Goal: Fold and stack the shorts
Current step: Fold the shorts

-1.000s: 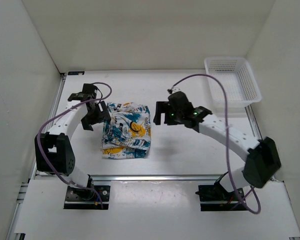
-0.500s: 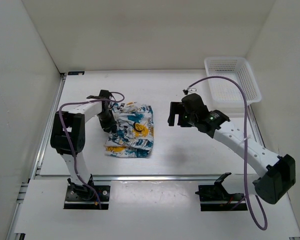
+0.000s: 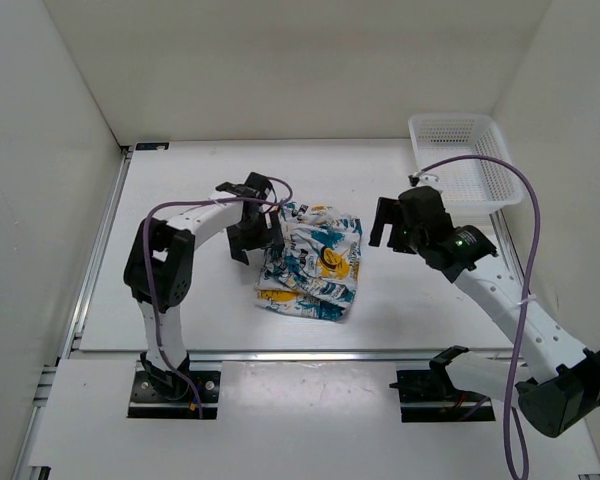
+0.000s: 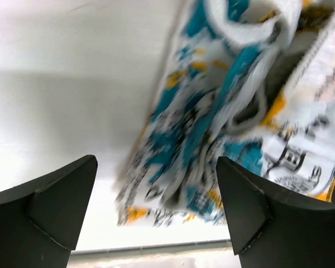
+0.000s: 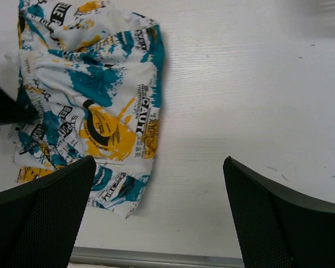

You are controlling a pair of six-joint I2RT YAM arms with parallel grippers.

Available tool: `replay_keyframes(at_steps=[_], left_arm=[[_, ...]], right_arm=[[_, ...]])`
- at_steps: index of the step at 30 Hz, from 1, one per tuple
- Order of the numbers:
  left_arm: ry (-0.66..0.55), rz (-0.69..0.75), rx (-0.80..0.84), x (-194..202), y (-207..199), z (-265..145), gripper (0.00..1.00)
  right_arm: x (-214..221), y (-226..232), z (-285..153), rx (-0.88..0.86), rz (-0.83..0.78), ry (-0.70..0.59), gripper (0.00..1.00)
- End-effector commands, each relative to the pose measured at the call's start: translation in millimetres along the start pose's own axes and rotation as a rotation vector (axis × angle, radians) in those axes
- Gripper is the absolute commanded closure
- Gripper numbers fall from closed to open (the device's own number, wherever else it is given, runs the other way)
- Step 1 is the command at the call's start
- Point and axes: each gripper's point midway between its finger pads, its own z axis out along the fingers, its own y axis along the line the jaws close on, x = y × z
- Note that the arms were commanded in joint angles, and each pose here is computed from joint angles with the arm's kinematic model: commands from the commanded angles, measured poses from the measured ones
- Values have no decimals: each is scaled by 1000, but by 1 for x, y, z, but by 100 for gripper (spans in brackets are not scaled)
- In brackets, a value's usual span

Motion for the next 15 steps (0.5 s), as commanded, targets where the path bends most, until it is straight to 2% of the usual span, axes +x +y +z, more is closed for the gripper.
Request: replay_keyframes(at_steps=[1, 3, 5, 7, 8, 11, 15], left_arm=[[-188, -38, 20, -22, 4, -83, 0], [-231, -50, 19, -22, 12, -111, 0], [-330, -69, 74, -28, 14, -158, 0], [-378, -59, 93, -21, 19, -185, 0], [-451, -54, 128, -19, 22, -214, 0], [-560, -66, 161, -5, 37, -260, 0], [-668, -87, 202, 13, 56, -295, 0]], right_arm=[[-5, -24, -11, 77, 25, -31, 1], [0, -32, -12, 95, 28, -17, 1], [6, -38, -14, 110, 38, -5, 1], [9, -40, -17, 106, 41, -12, 1], [7, -40, -22, 97, 46, -28, 1], [15, -50, -22, 130, 40, -24, 1], [25, -62, -25, 170, 32, -20, 1]])
